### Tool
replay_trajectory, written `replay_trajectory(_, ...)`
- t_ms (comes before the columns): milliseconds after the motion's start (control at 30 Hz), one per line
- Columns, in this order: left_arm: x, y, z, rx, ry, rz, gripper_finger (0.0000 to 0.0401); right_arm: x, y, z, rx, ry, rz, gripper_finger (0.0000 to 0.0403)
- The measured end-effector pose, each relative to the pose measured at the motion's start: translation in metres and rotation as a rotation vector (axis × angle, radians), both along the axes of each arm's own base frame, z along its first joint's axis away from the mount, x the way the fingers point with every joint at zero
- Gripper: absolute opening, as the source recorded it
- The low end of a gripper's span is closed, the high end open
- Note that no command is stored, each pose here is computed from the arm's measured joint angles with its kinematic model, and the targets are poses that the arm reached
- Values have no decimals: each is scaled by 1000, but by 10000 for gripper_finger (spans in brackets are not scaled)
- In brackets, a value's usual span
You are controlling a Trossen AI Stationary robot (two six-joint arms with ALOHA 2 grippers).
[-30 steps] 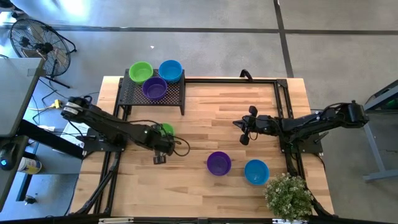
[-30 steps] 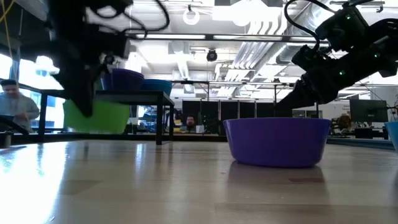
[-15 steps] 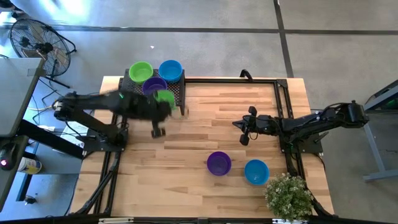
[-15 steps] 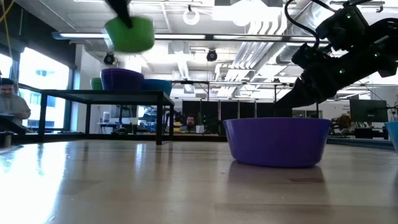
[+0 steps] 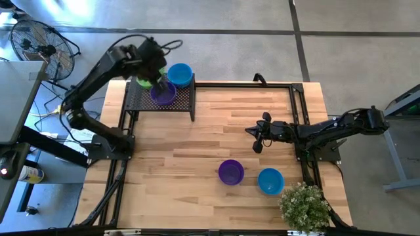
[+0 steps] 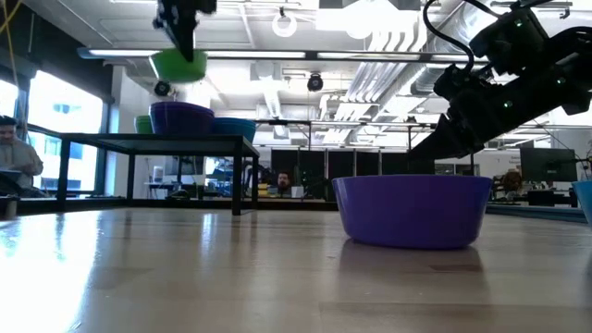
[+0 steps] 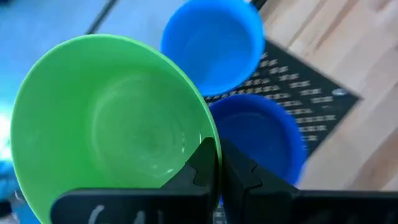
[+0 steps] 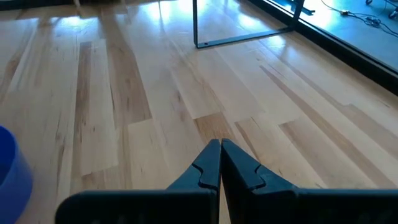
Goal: Pick & Place Mini bowls
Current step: Stack the green bowl on top of the green bowl on the shelf
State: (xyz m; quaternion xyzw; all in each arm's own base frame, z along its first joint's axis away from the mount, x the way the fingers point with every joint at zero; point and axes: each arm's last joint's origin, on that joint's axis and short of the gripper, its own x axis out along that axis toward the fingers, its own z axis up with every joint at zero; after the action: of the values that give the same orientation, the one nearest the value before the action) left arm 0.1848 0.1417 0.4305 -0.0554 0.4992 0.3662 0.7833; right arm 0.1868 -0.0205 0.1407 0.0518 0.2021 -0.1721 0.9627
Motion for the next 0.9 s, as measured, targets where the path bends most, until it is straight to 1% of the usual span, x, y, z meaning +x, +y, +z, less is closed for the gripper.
replay_trajectory(133, 0, 36, -17, -46, 64, 61, 1, 0, 0, 0, 2, -1, 0, 0)
replay_trajectory(233, 1, 58, -30, -78, 113, 100, 1, 0, 0, 0, 4, 0, 6, 0)
replay_trajectory(367, 0, 77, -42, -124, 140, 130, 1, 0, 1, 0, 17, -3, 16, 0)
replay_trajectory(467, -1, 83, -47, -152, 146, 148, 1, 0, 1, 0, 17, -3, 16, 0)
replay_trajectory(600, -1, 82, -46, -153, 137, 158, 1, 0, 1, 0, 13, -2, 17, 0)
replay_trajectory(700, -2, 81, -48, -172, 133, 174, 1, 0, 1, 0, 11, -1, 17, 0)
replay_trajectory(800, -2, 80, -58, -218, 156, 168, 1, 0, 1, 0, 10, -1, 17, 0)
replay_trajectory(900, -1, 81, -71, -237, 180, 170, 1, 0, 1, 0, 10, -1, 17, 0)
